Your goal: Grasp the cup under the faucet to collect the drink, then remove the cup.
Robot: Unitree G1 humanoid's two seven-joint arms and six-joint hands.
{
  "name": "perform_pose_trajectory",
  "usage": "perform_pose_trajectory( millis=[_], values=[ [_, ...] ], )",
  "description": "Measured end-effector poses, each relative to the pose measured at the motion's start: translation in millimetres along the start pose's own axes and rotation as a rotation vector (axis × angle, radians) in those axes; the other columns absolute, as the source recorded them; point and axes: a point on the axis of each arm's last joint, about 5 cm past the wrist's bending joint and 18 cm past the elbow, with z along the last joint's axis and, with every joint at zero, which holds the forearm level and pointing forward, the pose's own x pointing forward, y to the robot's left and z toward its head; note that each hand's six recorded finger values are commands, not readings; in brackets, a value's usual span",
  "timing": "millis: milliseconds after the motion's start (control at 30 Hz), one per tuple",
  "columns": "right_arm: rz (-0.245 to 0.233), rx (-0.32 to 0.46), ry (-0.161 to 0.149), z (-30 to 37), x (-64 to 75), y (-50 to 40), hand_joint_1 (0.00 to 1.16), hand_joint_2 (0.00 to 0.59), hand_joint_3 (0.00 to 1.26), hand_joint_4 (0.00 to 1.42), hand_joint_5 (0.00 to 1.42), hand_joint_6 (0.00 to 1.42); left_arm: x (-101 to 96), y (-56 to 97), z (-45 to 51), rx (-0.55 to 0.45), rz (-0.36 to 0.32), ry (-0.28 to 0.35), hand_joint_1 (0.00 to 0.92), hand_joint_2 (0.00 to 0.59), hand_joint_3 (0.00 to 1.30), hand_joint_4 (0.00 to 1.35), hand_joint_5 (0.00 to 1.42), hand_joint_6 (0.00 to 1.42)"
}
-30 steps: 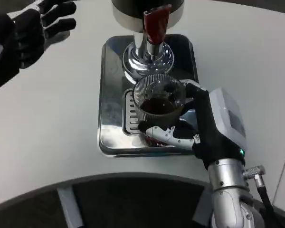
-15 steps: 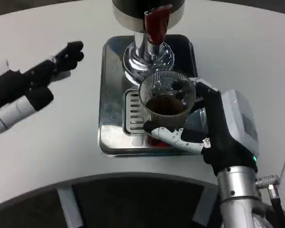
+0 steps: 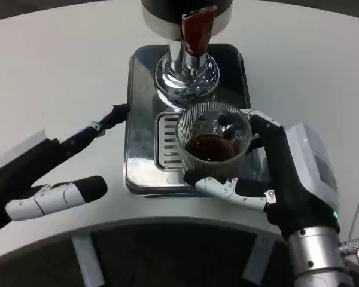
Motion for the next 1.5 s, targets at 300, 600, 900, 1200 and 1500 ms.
perform_pose_trajectory(
  millis=[300,600,900,1200,1500],
  values=[
    [0.034,-0.003,-0.011,2.9,-12.0,-7.8,0.96,0.159,1.01,1.22,1.20,1.33,1.4,-17.9,-0.8,0.051,0.035,-0.062,0.000,0.050,0.00,0.00,0.00,0.00],
    [0.072,-0.018,0.005,1.0,-25.1,-14.2,0.96,0.159,1.01,1.23,1.20,1.33,-0.1,-33.6,-4.4,0.074,0.025,-0.102,0.000,0.041,0.00,0.00,0.00,0.00],
    [0.083,-0.009,0.010,3.6,-37.2,-19.1,0.96,0.159,1.01,1.23,1.20,1.33,-5.2,-50.1,-5.4,0.079,-0.005,-0.116,0.000,0.049,0.00,0.00,0.00,0.00],
    [0.123,-0.011,0.033,3.0,-53.1,-23.3,0.96,0.159,1.01,1.23,1.20,1.33,-11.9,-60.3,-3.4,0.070,0.000,-0.134,0.000,0.051,0.00,0.00,0.00,0.00],
    [0.148,-0.014,-0.007,7.8,-60.3,-30.5,0.96,0.158,1.01,1.23,1.20,1.33,-14.7,-68.3,4.5,0.092,-0.016,-0.144,0.000,0.051,0.00,0.00,0.00,0.00]
  ],
)
